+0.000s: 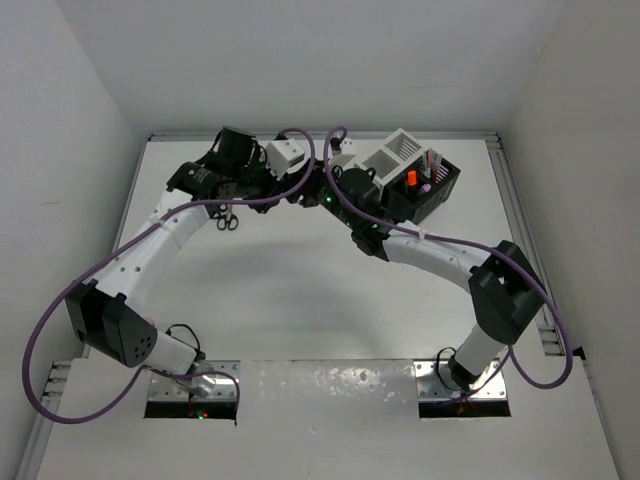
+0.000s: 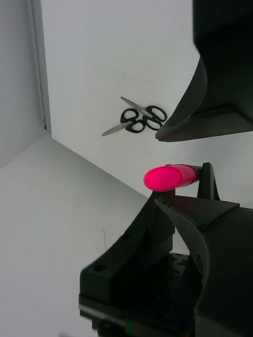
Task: Sort the stationery into containers
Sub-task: Place the pen in the storage box.
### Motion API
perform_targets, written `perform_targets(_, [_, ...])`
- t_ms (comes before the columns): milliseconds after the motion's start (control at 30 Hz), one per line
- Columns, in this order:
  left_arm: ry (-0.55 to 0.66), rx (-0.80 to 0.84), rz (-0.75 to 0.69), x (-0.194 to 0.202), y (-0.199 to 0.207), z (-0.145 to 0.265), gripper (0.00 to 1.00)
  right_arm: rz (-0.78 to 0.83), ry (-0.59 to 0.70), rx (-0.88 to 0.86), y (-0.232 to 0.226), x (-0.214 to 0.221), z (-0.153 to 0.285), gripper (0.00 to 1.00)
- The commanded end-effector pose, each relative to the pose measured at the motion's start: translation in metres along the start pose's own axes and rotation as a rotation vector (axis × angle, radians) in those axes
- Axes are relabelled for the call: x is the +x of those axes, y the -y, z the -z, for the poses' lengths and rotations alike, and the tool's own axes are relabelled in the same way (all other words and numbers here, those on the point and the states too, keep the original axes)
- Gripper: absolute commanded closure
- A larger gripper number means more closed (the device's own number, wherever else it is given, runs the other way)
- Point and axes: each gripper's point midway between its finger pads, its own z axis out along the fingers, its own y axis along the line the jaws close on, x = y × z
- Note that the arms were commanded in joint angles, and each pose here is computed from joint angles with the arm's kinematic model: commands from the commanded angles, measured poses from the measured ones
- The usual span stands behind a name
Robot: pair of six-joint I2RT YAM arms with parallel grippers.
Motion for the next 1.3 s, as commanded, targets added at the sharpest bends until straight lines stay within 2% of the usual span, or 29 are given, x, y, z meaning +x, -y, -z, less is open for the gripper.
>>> perform_targets(0, [0.053, -0.018, -0.013, -0.016, 0.002, 0.004, 1.0, -0.052, 0.038, -0.068, -0.019, -0.011, -0.009, 0.56])
perform_targets(133, [0.08, -0.03, 0.008, -0.028, -0.001, 0.004, 1.0, -0.107, -0.003, -0.055, -0.01, 0.008, -0.015, 0.58])
perform_targets(200, [0.094, -0.027, 0.009, -0.034, -0.001, 0.005, 1.0, -0.119, -0.004, -0.059, -0.01, 0.011, -0.016, 0.63])
perform_targets(233, [0.093, -0.025, 0.011, -0.033, -0.001, 0.004, 1.0, -0.128, -0.002, -0.058, -0.01, 0.011, -0.016, 0.75])
perform_targets(267, [0.09, -0.022, 0.011, -0.032, 0.0, 0.004, 1.0, -0.127, 0.006, -0.063, -0.01, 0.011, -0.015, 0.82])
perform_targets(300, [0.082, -0.018, 0.01, -0.029, 0.001, 0.002, 1.0, -0.12, 0.012, -0.061, -0.008, 0.009, -0.015, 0.97])
perform_targets(333, [0.079, -0.016, 0.009, -0.027, 0.002, 0.002, 1.0, -0.116, 0.022, -0.061, -0.008, 0.006, -0.013, 1.0])
perform_targets(367, [0.07, -0.012, 0.01, -0.023, 0.003, 0.0, 0.88, -0.116, 0.031, -0.058, -0.006, 0.005, -0.011, 1.0])
perform_targets(433, [0.065, -0.009, 0.021, -0.02, 0.004, -0.001, 0.56, -0.109, 0.039, -0.037, 0.003, 0.005, -0.007, 1.0])
perform_targets(467, [0.067, -0.006, 0.028, -0.02, 0.005, 0.0, 0.28, -0.107, 0.051, -0.033, 0.005, 0.0, -0.004, 1.0])
perform_targets(500, [0.062, -0.006, 0.048, -0.017, 0.005, -0.001, 0.17, -0.104, 0.063, -0.019, 0.011, -0.005, -0.002, 1.0])
perform_targets(533, [0.064, -0.015, 0.06, -0.015, 0.002, -0.001, 0.01, -0.093, 0.062, -0.001, 0.019, -0.005, 0.003, 1.0])
perform_targets(733, [0.033, -0.094, 0.165, 0.012, -0.023, 0.013, 0.0, 0.013, 0.125, 0.206, 0.091, -0.046, 0.045, 1.0])
perform_targets(767, [0.023, -0.106, 0.184, 0.018, -0.026, 0.013, 0.0, 0.036, 0.175, 0.26, 0.108, -0.07, 0.059, 1.0])
perform_targets(900, [-0.02, -0.201, 0.27, 0.048, -0.048, 0.018, 0.0, 0.224, 0.178, 0.448, 0.16, -0.106, 0.098, 1.0])
perform_targets(1067, [-0.103, -0.307, 0.396, 0.098, -0.072, 0.022, 0.0, 0.434, 0.096, 0.659, 0.214, -0.134, 0.138, 1.0])
perform_targets(1167, [-0.189, -0.385, 0.477, 0.13, -0.089, 0.027, 0.0, 0.536, 0.042, 0.703, 0.234, -0.142, 0.148, 1.0])
perform_targets(1267, [-0.262, -0.398, 0.541, 0.154, -0.098, 0.024, 0.0, 0.564, 0.003, 0.724, 0.251, -0.141, 0.148, 1.0])
